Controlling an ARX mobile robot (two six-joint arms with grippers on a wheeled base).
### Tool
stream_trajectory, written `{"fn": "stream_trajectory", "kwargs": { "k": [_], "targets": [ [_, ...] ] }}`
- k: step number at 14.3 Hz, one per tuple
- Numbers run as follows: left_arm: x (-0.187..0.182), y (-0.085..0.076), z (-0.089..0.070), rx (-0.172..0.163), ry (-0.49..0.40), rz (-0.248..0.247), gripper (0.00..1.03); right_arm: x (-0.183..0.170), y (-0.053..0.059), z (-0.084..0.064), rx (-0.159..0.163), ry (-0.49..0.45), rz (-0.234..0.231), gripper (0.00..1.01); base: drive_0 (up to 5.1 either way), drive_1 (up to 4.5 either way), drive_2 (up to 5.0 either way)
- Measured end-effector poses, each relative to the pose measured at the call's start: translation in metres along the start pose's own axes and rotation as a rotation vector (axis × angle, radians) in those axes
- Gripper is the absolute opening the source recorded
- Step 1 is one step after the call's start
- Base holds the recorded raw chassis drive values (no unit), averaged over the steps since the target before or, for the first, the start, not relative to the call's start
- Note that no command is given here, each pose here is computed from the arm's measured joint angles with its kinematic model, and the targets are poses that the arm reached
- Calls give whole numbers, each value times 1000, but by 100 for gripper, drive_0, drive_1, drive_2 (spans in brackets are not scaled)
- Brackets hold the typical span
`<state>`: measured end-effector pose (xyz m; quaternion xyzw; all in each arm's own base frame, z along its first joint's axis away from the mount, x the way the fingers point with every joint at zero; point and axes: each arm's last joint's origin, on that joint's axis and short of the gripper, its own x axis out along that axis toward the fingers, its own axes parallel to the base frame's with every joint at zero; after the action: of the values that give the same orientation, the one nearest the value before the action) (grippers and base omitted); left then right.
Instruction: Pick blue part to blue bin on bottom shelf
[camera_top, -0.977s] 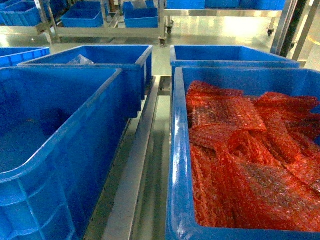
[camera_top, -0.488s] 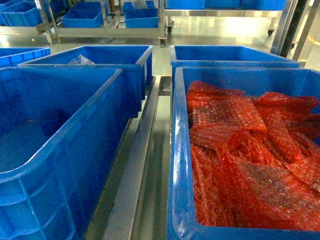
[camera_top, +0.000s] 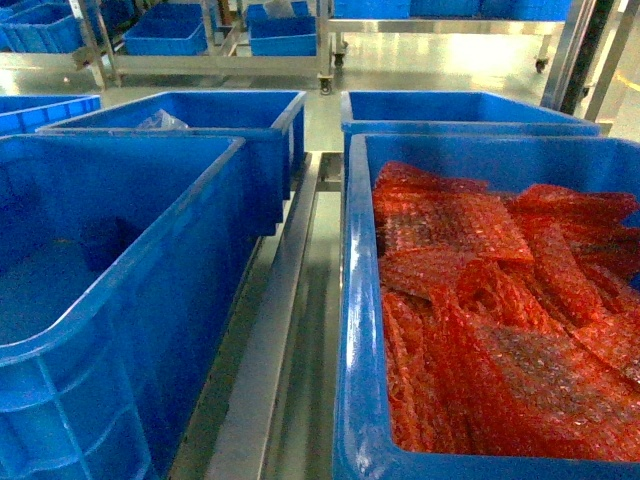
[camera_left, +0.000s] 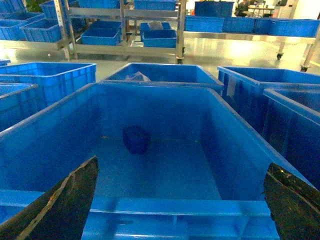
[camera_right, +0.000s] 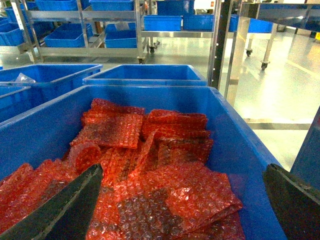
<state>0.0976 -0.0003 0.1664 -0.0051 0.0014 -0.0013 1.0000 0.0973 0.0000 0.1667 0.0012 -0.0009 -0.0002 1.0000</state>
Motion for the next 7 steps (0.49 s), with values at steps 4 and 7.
{"fn": "stream_trajectory", "kwargs": {
  "k": [4, 7],
  "targets": [
    [0, 0, 0, 0, 0, 0, 98, 0, 0, 0, 0, 0, 0, 98, 0, 0, 0],
    [0, 0, 0, 0, 0, 0, 98, 0, 0, 0, 0, 0, 0, 98, 0, 0, 0]
  ]
}}
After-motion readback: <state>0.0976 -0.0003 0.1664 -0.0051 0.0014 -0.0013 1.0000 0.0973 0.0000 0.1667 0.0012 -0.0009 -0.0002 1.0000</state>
